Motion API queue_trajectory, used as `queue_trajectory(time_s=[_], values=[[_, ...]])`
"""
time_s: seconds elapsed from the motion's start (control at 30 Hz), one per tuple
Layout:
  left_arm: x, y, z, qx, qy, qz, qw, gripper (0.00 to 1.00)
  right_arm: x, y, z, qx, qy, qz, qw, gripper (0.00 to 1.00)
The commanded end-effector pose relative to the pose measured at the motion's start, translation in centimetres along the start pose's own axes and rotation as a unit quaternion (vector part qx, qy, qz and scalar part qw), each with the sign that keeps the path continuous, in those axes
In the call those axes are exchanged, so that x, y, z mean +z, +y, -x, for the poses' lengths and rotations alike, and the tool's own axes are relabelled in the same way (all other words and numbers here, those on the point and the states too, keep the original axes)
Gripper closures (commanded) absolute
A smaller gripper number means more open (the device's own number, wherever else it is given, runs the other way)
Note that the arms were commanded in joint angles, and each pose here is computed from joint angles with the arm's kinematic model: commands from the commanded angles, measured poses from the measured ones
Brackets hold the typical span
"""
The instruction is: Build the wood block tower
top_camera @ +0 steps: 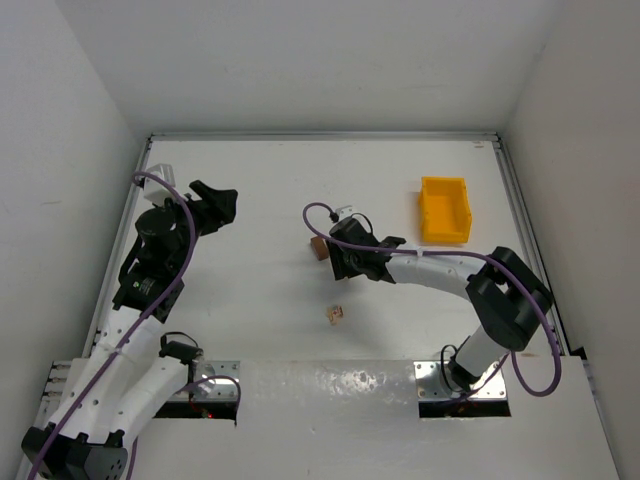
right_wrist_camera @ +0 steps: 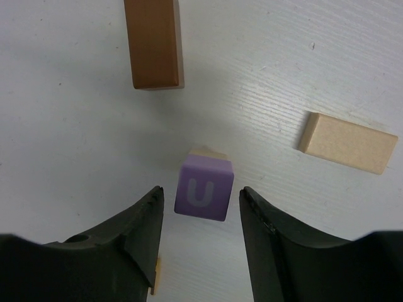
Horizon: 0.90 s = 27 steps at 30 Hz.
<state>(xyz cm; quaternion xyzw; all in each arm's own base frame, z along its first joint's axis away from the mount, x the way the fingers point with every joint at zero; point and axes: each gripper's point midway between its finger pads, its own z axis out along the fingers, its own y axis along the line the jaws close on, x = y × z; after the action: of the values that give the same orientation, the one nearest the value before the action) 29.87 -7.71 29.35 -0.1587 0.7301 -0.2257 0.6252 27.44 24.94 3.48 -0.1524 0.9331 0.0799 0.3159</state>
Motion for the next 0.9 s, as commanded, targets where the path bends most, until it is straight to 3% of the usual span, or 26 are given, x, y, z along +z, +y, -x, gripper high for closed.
queue_trajectory(time_s=[0.0, 0.27, 0.43, 0.47, 0.5, 0.57, 0.63, 0.67, 0.7, 0.77, 0.83, 0.87], values=[[-0.2, -0.8, 1.5, -0.003, -0.025, -0.018, 1.0, 0.33, -1.3, 0.9, 2.8, 0.01, -0.037, 0.012, 0.999, 0.48], [-0.4, -0.9, 1.7, -0.004, -0.029, -0.019, 0.999, 0.33, -3.5, 0.7, 5.1, 0.014, -0.079, 0.016, 0.997, 0.38], [-0.6, -1.0, 1.8, -0.004, -0.031, -0.02, 0.999, 0.33, -5.6, -2.6, 6.9, 0.008, -0.128, -0.054, 0.99, 0.37], [-0.5, -0.9, 1.8, -0.004, -0.031, -0.019, 0.999, 0.33, -5.6, -3.3, 6.7, 0.008, -0.132, -0.064, 0.989, 0.44], [-0.6, -1.0, 1.8, -0.004, -0.031, -0.021, 0.999, 0.33, -5.6, -4.6, 6.9, 0.018, -0.136, -0.079, 0.987, 0.68], [-0.6, -1.0, 1.8, -0.004, -0.031, -0.022, 0.999, 0.33, -5.0, -6.9, 6.4, 0.039, -0.124, -0.091, 0.987, 0.91], [-0.6, -1.1, 1.8, -0.005, -0.032, -0.023, 0.999, 0.33, -3.9, -8.1, 5.6, 0.054, -0.11, -0.093, 0.988, 0.91], [-0.6, -1.1, 1.8, -0.005, -0.031, -0.024, 0.999, 0.33, -3.5, -8.8, 5.0, 0.058, -0.1, -0.1, 0.988, 0.87], [-0.6, -1.1, 1.7, -0.005, -0.031, -0.024, 0.999, 0.33, -3.1, -9.6, 4.8, 0.062, -0.093, -0.111, 0.988, 0.68], [-0.4, -1.0, 1.6, -0.004, -0.027, -0.022, 0.999, 0.33, -2.2, -10.2, 4.0, 0.059, -0.076, -0.124, 0.988, 0.43], [-0.3, -1.0, 1.5, -0.004, -0.025, -0.023, 0.999, 0.33, -1.6, -10.3, 3.6, 0.059, -0.072, -0.123, 0.988, 0.26], [-0.4, -1.0, 1.5, -0.004, -0.025, -0.023, 0.999, 0.33, -1.0, -10.3, 3.5, 0.063, -0.066, -0.118, 0.989, 0.24]])
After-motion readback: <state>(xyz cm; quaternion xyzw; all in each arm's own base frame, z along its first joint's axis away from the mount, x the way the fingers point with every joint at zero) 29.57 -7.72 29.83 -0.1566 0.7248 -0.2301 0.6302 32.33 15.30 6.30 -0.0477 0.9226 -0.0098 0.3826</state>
